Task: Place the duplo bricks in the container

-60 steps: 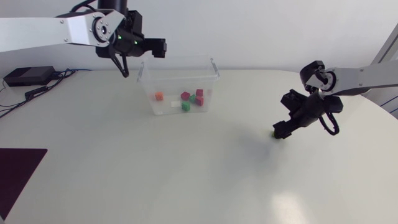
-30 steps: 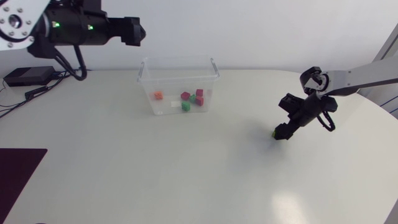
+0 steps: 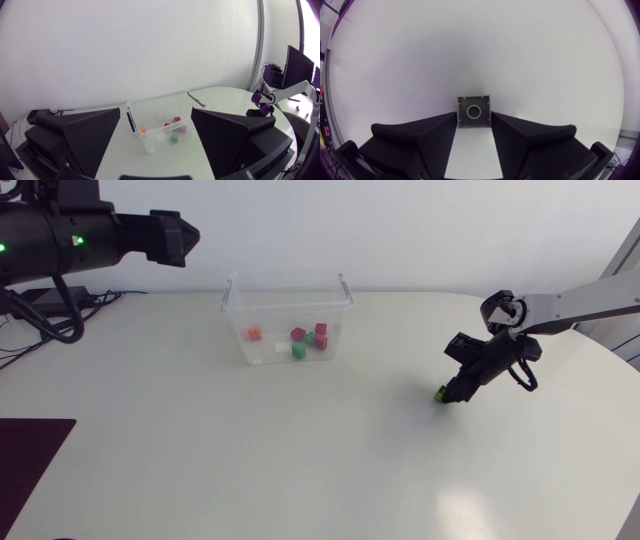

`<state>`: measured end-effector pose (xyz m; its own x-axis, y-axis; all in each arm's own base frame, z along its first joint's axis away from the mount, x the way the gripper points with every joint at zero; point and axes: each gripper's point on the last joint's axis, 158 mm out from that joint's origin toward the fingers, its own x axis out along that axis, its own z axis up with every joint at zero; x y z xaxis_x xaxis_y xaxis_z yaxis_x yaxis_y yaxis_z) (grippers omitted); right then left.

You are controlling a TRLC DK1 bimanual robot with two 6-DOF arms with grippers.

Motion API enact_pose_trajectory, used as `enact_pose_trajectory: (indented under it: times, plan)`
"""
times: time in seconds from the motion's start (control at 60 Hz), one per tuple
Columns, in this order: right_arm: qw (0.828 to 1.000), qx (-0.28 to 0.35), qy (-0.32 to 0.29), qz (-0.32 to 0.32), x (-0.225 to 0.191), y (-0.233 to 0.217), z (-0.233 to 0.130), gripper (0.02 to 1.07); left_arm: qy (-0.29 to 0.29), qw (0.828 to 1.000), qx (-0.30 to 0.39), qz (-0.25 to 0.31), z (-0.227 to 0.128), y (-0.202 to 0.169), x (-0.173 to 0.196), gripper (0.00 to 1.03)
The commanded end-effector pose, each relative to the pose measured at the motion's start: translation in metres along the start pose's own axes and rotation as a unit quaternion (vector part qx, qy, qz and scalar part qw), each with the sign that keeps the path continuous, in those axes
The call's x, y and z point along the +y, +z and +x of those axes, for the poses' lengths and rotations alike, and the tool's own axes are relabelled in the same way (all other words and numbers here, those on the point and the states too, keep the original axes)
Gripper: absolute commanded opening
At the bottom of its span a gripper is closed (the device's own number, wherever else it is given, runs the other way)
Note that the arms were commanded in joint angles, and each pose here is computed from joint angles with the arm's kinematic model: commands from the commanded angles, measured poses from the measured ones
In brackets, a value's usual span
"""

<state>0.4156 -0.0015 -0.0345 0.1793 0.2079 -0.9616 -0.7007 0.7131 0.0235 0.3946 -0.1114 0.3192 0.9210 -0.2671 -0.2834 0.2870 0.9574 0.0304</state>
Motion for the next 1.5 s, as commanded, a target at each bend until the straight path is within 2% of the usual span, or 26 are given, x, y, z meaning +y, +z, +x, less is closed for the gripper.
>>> enact_pose_trajectory:
  times: [0.0, 0.067, 0.2, 0.383, 0.65, 0.817, 1.117, 1.417, 1.483]
  plan:
    - [1.0, 0.005, 0.014, -0.008, 0.004, -0.008, 0.007, 0.26, 0.007, 1.0, -0.003, 0.007, -0.008, -0.004, 0.004, 1.0]
    - [1.0, -0.004, 0.01, -0.006, 0.005, -0.004, 0.0, 0.2, 0.01, 1.0, -0.005, 0.007, -0.012, -0.004, 0.005, 1.0]
    - [1.0, -0.027, -0.011, -0.003, 0.014, 0.008, -0.033, 0.2, 0.015, 1.0, -0.017, 0.008, -0.025, 0.001, 0.007, 1.0]
    - [0.997, -0.065, -0.033, -0.018, 0.051, 0.04, -0.08, 0.2, 0.031, 0.999, -0.025, 0.013, -0.046, -0.009, 0.014, 1.0]
    - [0.988, -0.144, -0.047, -0.029, 0.105, 0.104, -0.145, 0.2, 0.061, 0.997, -0.019, 0.035, -0.074, -0.043, 0.032, 1.0]
    - [0.981, -0.188, -0.05, -0.025, 0.12, 0.141, -0.172, 0.21, 0.083, 0.996, -0.001, 0.043, -0.087, -0.075, 0.044, 1.0]
    - [0.962, -0.267, -0.056, -0.013, 0.13, 0.203, -0.202, 0.21, 0.144, 0.988, -0.02, 0.049, -0.112, -0.133, 0.07, 0.99]
    - [0.943, -0.326, -0.071, 0.0, 0.128, 0.258, -0.205, 0.21, 0.202, 0.977, -0.058, 0.039, -0.122, -0.15, 0.096, 0.99]
    - [0.939, -0.335, -0.079, -0.002, 0.13, 0.273, -0.199, 0.21, 0.219, 0.971, -0.089, 0.045, -0.128, -0.149, 0.101, 0.99]
